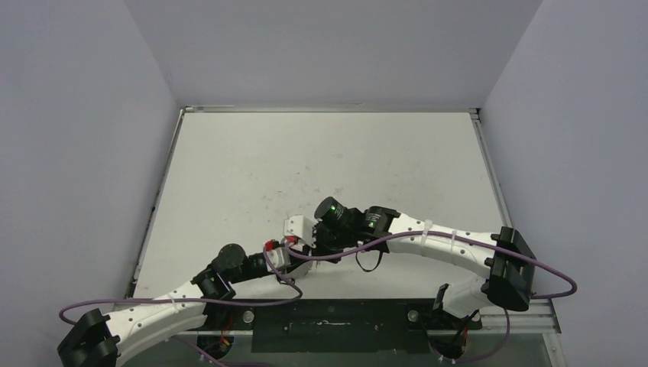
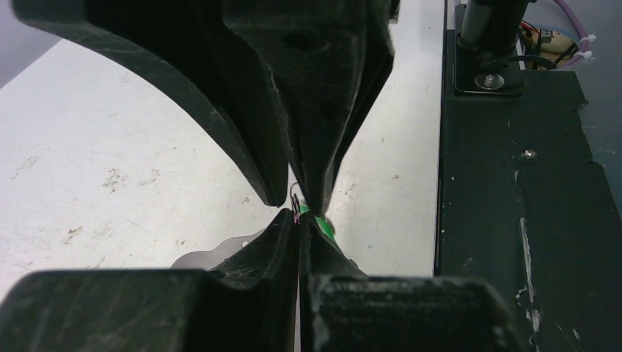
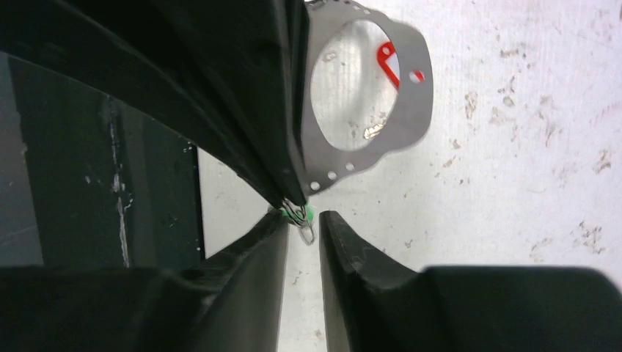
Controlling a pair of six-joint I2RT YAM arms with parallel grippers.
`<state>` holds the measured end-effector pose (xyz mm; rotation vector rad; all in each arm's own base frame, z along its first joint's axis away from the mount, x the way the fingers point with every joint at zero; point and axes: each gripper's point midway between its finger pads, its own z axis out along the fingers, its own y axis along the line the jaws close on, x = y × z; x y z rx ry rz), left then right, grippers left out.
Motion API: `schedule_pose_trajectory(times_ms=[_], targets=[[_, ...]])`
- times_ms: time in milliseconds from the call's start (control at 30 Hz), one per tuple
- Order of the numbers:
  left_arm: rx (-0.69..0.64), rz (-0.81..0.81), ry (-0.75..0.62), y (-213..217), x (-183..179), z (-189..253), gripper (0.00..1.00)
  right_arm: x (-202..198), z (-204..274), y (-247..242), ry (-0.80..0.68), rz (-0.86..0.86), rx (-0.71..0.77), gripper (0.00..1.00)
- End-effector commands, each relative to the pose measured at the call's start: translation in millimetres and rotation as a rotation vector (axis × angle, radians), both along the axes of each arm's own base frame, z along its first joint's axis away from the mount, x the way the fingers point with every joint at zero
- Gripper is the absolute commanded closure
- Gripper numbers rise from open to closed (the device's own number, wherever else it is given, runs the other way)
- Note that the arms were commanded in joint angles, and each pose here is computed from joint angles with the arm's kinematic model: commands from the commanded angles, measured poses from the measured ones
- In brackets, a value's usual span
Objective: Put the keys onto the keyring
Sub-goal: Adjust the key on the keyring.
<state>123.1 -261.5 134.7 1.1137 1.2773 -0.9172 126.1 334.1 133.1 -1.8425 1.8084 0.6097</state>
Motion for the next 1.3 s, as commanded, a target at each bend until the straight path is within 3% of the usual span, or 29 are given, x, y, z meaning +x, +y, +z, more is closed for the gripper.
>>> schedule_pose_trajectory(times_ms=[0,67,133,333,600,833,933,1033,1133,1267], targets=[[-0.108,0.049,-0.036,2.9,5.8,28.4,1.0,22.1,24.0,8.2,-0.046,-0.079,0.175,0.69],[-0.129,0.061,-0.04,5.8,5.6,30.6,1.0,26.1,30.2,5.2,-0.054,-0.1,0.239,0.53],[-0.156,0.065,-0.05,8.4,4.3,34.8,1.0,24.5,37.0,2.5,-0.056,-0.092,0.307,0.45],[-0.234,0.026,-0.105,13.1,-7.4,46.9,1.0,8.2,54.8,0.0,-0.075,-0.003,0.478,0.41],[-0.288,-0.062,-0.168,12.9,-24.6,63.3,1.0,-13.3,78.5,12.2,-0.097,0.148,0.699,0.55],[-0.288,-0.068,-0.17,12.8,-25.7,63.3,1.0,-17.4,77.4,16.8,-0.086,0.183,0.72,0.66],[-0.287,-0.072,-0.169,12.5,-26.4,62.9,1.0,-15.4,81.7,17.7,-0.094,0.171,0.738,0.66],[-0.287,-0.073,-0.168,12.3,-26.5,63.0,1.0,-10.7,86.6,16.4,-0.122,0.142,0.756,0.57],[-0.287,-0.072,-0.168,12.4,-26.3,62.9,1.0,-10.9,87.0,16.4,-0.127,0.146,0.764,0.58],[-0.289,-0.073,-0.17,12.3,-26.4,64.2,1.0,-13.7,77.4,19.2,-0.097,0.171,0.729,0.8]])
